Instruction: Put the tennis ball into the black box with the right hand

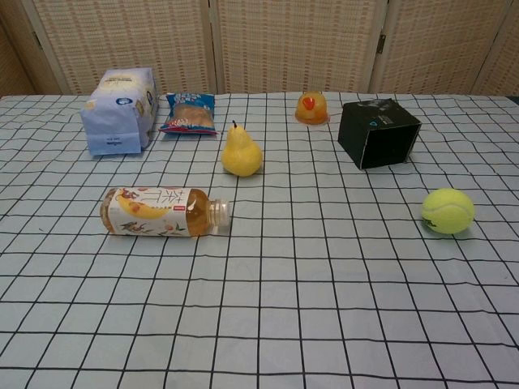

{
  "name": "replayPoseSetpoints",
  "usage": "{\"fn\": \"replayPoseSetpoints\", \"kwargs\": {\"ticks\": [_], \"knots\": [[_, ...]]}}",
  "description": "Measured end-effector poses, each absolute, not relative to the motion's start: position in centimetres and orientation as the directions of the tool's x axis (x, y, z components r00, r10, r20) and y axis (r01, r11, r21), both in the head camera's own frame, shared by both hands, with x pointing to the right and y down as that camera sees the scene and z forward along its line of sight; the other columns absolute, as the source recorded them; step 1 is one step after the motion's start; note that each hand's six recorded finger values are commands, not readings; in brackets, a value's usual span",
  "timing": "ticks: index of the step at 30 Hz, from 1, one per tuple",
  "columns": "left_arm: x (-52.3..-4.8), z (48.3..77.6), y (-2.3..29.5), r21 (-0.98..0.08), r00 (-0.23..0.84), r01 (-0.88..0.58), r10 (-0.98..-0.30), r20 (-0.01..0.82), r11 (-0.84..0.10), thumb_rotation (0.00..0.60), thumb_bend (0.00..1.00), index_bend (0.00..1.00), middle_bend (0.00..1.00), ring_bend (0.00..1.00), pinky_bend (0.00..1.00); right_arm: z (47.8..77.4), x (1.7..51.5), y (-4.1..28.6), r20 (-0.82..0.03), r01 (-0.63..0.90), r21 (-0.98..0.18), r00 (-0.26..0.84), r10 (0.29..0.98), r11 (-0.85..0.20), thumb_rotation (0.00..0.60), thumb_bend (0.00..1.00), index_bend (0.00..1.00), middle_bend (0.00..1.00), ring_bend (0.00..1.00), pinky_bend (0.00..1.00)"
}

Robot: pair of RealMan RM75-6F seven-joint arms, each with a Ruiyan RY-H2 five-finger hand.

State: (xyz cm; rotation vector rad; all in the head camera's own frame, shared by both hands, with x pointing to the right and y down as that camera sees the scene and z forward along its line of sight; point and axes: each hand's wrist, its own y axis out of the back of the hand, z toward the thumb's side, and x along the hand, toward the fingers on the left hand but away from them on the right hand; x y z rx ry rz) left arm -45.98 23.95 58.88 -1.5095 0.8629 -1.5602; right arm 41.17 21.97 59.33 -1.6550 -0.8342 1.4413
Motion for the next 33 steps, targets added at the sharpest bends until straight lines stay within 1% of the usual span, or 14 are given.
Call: {"fn": "replayPoseSetpoints", "kwargs": {"ticks": [15, 17, 18, 19, 20, 21, 22, 23, 24, 25, 26, 29, 31, 33], "knots": [[-45.6, 59.2, 24.1, -0.873, 0.033, 0.074, -0.874, 0.485, -0.482, 0.600, 0.46, 0.21, 0.12, 0.10, 0.17, 59.7, 41.1, 21.9, -0.483, -0.018, -0.874, 0.146, 0.863, -0.486, 0.600, 0.26, 0.00, 0.00, 0.00, 0.01], [-45.7, 59.3, 24.1, -0.869, 0.029, 0.072, -0.870, 0.492, -0.489, 0.600, 0.46, 0.21, 0.12, 0.10, 0.17, 59.9, 41.1, 21.9, -0.480, -0.035, -0.876, 0.153, 0.864, -0.481, 0.600, 0.32, 0.00, 0.00, 0.00, 0.06], [-45.7, 59.2, 24.1, -0.869, 0.028, 0.071, -0.870, 0.493, -0.490, 0.600, 0.46, 0.21, 0.12, 0.10, 0.17, 60.0, 41.0, 21.9, -0.478, -0.043, -0.878, 0.158, 0.864, -0.477, 0.600, 0.36, 0.00, 0.00, 0.00, 0.09], [-45.7, 59.2, 24.2, -0.869, 0.027, 0.071, -0.870, 0.493, -0.490, 0.600, 0.46, 0.21, 0.12, 0.10, 0.17, 60.1, 40.9, 21.9, -0.471, -0.054, -0.882, 0.168, 0.866, -0.468, 0.600, 0.43, 0.01, 0.01, 0.01, 0.16], [-45.7, 59.1, 24.2, -0.869, 0.027, 0.071, -0.870, 0.493, -0.490, 0.600, 0.46, 0.21, 0.12, 0.10, 0.17, 60.1, 40.7, 21.9, -0.462, -0.062, -0.886, 0.176, 0.869, -0.459, 0.600, 0.49, 0.04, 0.05, 0.05, 0.27], [-45.7, 59.1, 24.3, -0.869, 0.026, 0.070, -0.870, 0.493, -0.490, 0.600, 0.46, 0.21, 0.12, 0.10, 0.17, 60.1, 40.6, 21.9, -0.451, -0.068, -0.892, 0.184, 0.873, -0.446, 0.600, 0.55, 0.10, 0.10, 0.11, 0.40], [-45.7, 59.0, 24.3, -0.869, 0.026, 0.070, -0.870, 0.492, -0.490, 0.600, 0.46, 0.21, 0.12, 0.10, 0.17, 60.2, 40.4, 21.9, -0.432, -0.074, -0.901, 0.194, 0.880, -0.426, 0.600, 0.60, 0.18, 0.18, 0.21, 0.54], [-45.8, 59.0, 24.4, -0.869, 0.025, 0.070, -0.870, 0.492, -0.490, 0.600, 0.46, 0.21, 0.12, 0.10, 0.17, 60.2, 40.3, 21.9, -0.416, -0.075, -0.909, 0.202, 0.887, -0.409, 0.600, 0.67, 0.31, 0.29, 0.36, 0.70], [-45.8, 59.0, 24.4, -0.869, 0.023, 0.069, -0.870, 0.493, -0.490, 0.600, 0.46, 0.21, 0.12, 0.10, 0.17, 60.2, 40.1, 21.9, -0.398, -0.072, -0.917, 0.208, 0.894, -0.391, 0.600, 0.73, 0.43, 0.39, 0.48, 0.79], [-45.8, 58.9, 24.5, -0.868, 0.022, 0.069, -0.869, 0.494, -0.492, 0.600, 0.46, 0.21, 0.12, 0.10, 0.17, 60.2, 39.8, 21.9, -0.375, -0.067, -0.927, 0.217, 0.901, -0.369, 0.600, 0.80, 0.57, 0.49, 0.60, 0.86], [-45.8, 58.9, 24.5, -0.867, 0.020, 0.068, -0.868, 0.496, -0.494, 0.600, 0.46, 0.21, 0.12, 0.10, 0.17, 60.3, 39.6, 22.0, -0.359, -0.062, -0.933, 0.223, 0.906, -0.354, 0.600, 0.85, 0.69, 0.57, 0.68, 0.91], [-45.9, 58.8, 24.6, -0.865, 0.013, 0.064, -0.867, 0.499, -0.497, 0.600, 0.46, 0.21, 0.12, 0.10, 0.17, 60.8, 39.1, 22.3, -0.327, -0.054, -0.945, 0.234, 0.916, -0.324, 0.600, 0.94, 0.88, 0.71, 0.81, 0.98], [-46.0, 58.7, 24.6, -0.867, 0.010, 0.062, -0.868, 0.497, -0.495, 0.600, 0.46, 0.21, 0.12, 0.10, 0.17, 61.2, 38.8, 22.4, -0.324, -0.067, -0.946, 0.236, 0.916, -0.318, 0.600, 0.96, 0.96, 0.80, 0.88, 1.00], [-45.9, 58.7, 24.7, -0.866, 0.010, 0.061, -0.868, 0.497, -0.496, 0.600, 0.46, 0.21, 0.12, 0.10, 0.17, 61.5, 38.5, 22.5, -0.333, -0.090, -0.943, 0.239, 0.912, -0.321, 0.600, 0.97, 0.98, 0.85, 0.91, 1.00]]}}
